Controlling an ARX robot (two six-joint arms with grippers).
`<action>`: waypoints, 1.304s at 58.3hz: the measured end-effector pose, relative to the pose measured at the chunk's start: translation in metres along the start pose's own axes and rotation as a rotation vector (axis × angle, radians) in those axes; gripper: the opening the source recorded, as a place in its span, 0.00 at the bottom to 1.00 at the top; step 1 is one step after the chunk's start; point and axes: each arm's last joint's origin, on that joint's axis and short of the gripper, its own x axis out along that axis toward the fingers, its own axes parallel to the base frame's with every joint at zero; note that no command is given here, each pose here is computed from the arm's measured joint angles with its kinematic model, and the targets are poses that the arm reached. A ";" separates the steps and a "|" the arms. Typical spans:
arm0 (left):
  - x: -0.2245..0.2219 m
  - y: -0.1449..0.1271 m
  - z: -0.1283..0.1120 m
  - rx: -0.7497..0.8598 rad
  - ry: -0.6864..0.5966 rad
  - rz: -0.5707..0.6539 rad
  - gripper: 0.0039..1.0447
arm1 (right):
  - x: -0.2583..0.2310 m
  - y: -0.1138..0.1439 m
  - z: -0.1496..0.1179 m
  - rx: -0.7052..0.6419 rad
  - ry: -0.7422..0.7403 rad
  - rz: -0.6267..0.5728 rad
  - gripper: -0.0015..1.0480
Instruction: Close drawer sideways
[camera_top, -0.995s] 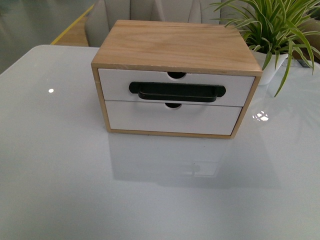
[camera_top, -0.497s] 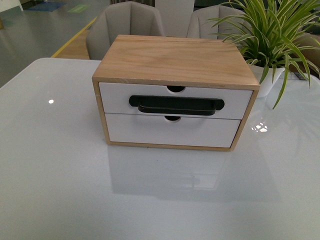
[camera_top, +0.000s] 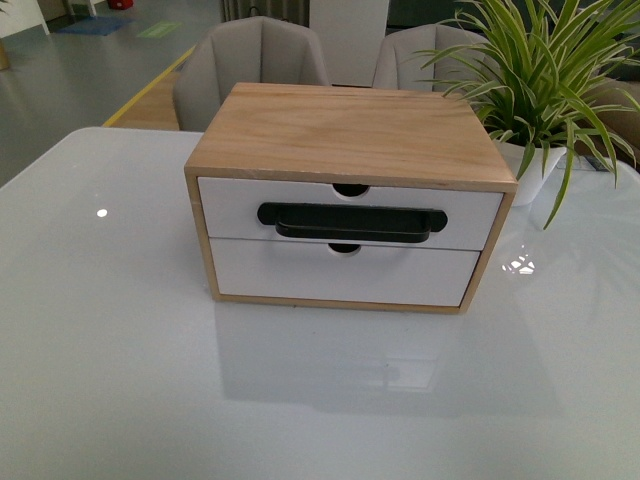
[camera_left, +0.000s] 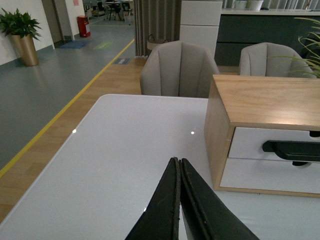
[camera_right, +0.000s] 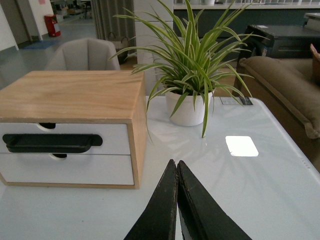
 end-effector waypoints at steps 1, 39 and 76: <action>-0.001 0.000 0.000 0.000 -0.001 0.000 0.01 | -0.001 0.000 0.000 0.000 0.000 0.000 0.02; -0.023 0.000 -0.004 0.000 0.030 0.001 0.01 | -0.025 0.000 -0.003 0.000 0.015 0.002 0.02; -0.028 0.000 -0.002 0.001 0.002 0.000 0.28 | -0.027 0.000 -0.002 0.000 0.003 0.002 0.32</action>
